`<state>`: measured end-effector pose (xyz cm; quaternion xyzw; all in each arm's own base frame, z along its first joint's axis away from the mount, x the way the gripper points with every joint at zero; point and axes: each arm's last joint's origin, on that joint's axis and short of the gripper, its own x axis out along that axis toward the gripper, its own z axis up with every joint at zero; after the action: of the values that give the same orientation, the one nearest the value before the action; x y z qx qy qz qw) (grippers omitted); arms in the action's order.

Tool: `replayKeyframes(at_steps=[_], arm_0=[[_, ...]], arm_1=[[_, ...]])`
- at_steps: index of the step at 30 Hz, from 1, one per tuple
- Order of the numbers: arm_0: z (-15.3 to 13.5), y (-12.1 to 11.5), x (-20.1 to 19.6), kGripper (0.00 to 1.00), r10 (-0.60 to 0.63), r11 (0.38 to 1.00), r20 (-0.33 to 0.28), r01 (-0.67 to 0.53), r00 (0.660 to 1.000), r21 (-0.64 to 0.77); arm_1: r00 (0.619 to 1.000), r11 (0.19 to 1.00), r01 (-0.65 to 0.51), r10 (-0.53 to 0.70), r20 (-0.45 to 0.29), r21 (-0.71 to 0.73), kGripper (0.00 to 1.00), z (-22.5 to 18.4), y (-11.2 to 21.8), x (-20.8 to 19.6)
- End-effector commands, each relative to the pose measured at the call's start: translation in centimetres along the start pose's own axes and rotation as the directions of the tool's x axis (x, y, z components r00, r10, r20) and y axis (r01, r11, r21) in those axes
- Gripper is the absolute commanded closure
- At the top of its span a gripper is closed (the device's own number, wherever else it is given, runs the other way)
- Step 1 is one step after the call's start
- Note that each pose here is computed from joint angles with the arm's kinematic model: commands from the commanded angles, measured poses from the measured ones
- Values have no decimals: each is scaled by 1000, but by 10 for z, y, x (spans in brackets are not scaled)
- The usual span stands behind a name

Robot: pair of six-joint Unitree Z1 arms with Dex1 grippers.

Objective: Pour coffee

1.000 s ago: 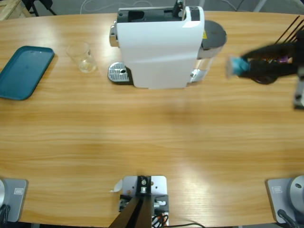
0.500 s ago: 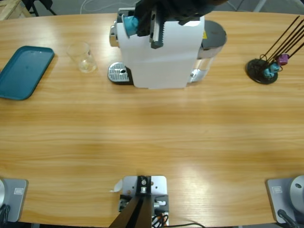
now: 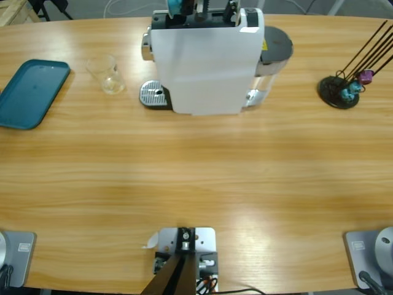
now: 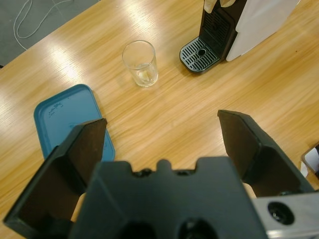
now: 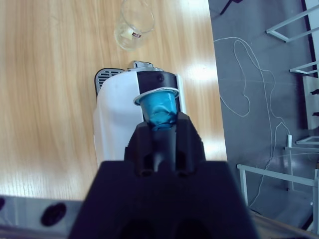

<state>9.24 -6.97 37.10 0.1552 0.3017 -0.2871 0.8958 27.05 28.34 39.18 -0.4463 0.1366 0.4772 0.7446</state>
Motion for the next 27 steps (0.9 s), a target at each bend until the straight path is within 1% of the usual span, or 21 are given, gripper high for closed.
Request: replayKeyframes(at_steps=[1, 16, 27], arm_0=[[-8, -3, 10, 46, -17, 1000, -42, 18, 999, 17], [-9, -3, 8, 46, -16, 1000, -32, 17, 999, 18], [-9, -3, 8, 46, -16, 1000, -32, 17, 999, 18]], arm_1=[[998, 999, -50, 50, -26, 5, 1000, -6, 0, 36], [998, 998, -53, 54, -41, 17, 1000, -5, -1, 53], [998, 1000, -10, 11, -63, 19, 1000, -5, -5, 48]])
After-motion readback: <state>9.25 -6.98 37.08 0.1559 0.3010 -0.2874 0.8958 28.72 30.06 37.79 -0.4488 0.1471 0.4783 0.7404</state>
